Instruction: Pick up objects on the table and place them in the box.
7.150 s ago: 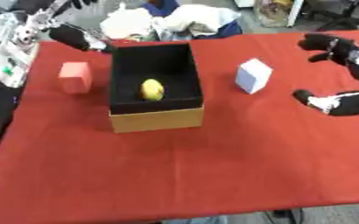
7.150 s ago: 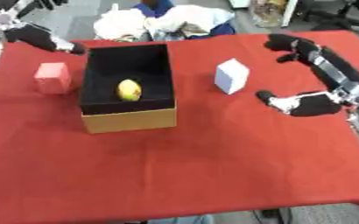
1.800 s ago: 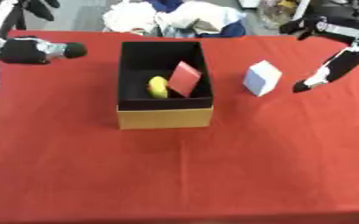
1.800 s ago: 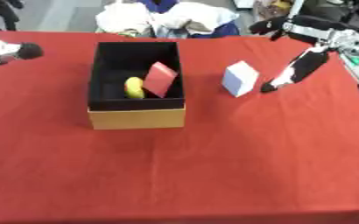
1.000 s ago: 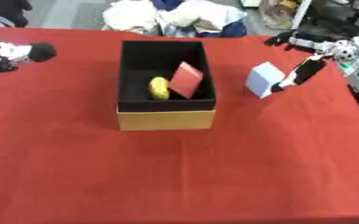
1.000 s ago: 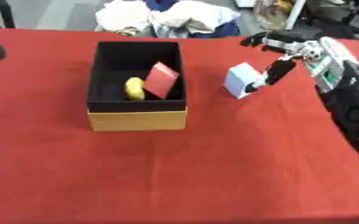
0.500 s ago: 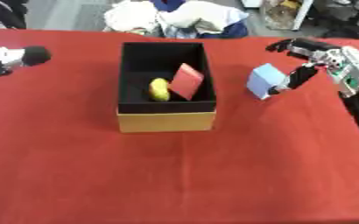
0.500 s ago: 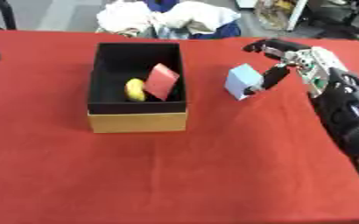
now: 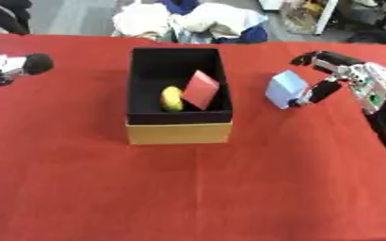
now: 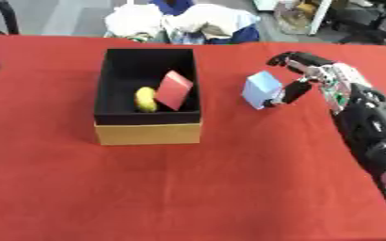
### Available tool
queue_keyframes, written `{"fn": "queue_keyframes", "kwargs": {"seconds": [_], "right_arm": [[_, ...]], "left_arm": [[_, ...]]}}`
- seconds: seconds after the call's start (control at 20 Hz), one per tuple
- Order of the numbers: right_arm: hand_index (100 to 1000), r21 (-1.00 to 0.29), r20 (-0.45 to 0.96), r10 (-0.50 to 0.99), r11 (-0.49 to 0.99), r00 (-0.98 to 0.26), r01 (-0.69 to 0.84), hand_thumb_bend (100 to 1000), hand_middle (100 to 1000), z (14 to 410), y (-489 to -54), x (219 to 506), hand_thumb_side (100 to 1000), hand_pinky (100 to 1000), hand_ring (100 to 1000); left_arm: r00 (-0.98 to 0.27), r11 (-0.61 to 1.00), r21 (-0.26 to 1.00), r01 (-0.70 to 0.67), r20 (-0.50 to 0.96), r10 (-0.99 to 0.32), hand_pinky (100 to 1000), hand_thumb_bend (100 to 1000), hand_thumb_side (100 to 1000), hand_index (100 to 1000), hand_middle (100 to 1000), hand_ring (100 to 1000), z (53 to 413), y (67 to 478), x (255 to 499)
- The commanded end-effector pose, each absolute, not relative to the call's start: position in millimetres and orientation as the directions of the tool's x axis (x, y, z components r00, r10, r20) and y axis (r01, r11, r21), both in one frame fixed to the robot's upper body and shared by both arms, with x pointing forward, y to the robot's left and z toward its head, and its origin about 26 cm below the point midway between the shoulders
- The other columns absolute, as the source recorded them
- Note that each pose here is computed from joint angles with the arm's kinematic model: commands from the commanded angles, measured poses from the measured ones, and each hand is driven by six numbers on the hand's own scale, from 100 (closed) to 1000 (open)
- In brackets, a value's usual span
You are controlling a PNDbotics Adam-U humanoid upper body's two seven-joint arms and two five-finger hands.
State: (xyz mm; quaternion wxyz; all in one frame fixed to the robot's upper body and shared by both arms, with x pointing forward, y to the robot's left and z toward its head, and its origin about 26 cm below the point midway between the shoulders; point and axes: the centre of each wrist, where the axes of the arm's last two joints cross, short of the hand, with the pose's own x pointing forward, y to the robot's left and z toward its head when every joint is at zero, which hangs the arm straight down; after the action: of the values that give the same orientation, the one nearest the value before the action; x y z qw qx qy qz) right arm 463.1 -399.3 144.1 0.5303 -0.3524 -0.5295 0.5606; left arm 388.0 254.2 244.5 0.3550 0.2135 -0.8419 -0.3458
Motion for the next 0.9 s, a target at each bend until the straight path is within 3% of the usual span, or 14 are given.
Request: {"fn": "queue_keyframes", "kwargs": {"seconds": [0.05, 0.3, 0.9], "right_arm": [[860, -0.980, 0.148, 0.970, 0.118, -0.193, -0.159, 617, 787, 162.3, -403.0, 465.6, 293, 829, 884], [731, -0.985, 0.145, 0.968, 0.121, -0.205, -0.126, 572, 640, 161.8, -401.7, 465.6, 310, 798, 842], [714, -0.987, 0.160, 0.940, 0.155, -0.302, -0.043, 554, 588, 185.8, -389.8, 466.9, 280, 780, 823]], "left_arm": [[-0.671, 0.669, 0.732, -0.127, 0.433, -0.602, 625, 1000, 705, 738, 583, 536, 252.4, 254.5, 385.6], [-0.670, 0.671, 0.731, -0.126, 0.437, -0.601, 625, 1000, 707, 738, 583, 535, 251.6, 254.7, 385.6], [-0.660, 0.675, 0.726, -0.128, 0.446, -0.604, 624, 997, 707, 738, 581, 534, 249.2, 257.9, 385.2]]}}
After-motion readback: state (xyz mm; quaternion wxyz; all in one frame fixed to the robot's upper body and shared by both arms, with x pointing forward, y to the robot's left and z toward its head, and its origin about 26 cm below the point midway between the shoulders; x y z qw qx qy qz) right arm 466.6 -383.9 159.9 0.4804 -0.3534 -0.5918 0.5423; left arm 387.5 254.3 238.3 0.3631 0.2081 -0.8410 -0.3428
